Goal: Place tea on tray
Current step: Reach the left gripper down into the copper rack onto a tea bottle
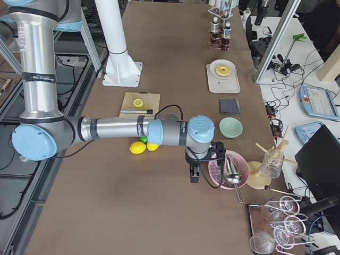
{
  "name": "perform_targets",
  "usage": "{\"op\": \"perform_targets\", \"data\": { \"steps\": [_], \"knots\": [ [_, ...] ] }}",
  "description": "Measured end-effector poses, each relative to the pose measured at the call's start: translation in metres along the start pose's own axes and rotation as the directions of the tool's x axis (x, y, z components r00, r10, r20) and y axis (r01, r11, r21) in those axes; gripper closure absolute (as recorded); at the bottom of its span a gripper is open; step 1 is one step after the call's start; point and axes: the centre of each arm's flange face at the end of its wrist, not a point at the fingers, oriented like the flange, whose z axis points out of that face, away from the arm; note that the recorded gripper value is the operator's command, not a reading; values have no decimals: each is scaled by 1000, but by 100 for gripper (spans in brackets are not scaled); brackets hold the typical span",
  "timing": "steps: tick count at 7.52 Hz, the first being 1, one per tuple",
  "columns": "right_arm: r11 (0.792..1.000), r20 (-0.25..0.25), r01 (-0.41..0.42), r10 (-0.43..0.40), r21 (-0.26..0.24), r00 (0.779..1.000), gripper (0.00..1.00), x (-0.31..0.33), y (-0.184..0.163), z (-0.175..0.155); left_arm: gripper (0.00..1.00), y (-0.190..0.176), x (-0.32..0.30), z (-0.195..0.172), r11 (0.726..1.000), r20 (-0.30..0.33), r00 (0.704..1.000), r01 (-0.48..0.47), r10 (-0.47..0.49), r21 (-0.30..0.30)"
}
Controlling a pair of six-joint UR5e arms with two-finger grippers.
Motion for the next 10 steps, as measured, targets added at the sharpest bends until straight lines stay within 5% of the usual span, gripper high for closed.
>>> {"op": "perform_targets", "data": {
  "steps": [2,6,10],
  "knots": [
    [1000,-1,-5,5,1,1000,0,0,-1,0,2,-18,45,10,993,32,995,-92,91,68],
    [999,1,-34,34,-2,999,0,1,-1,1,2,-42,110,31,987,69,993,-108,100,118],
    [999,2,-38,38,-6,999,0,3,0,3,2,-49,125,59,990,123,992,-3,-14,140]
  ]
}}
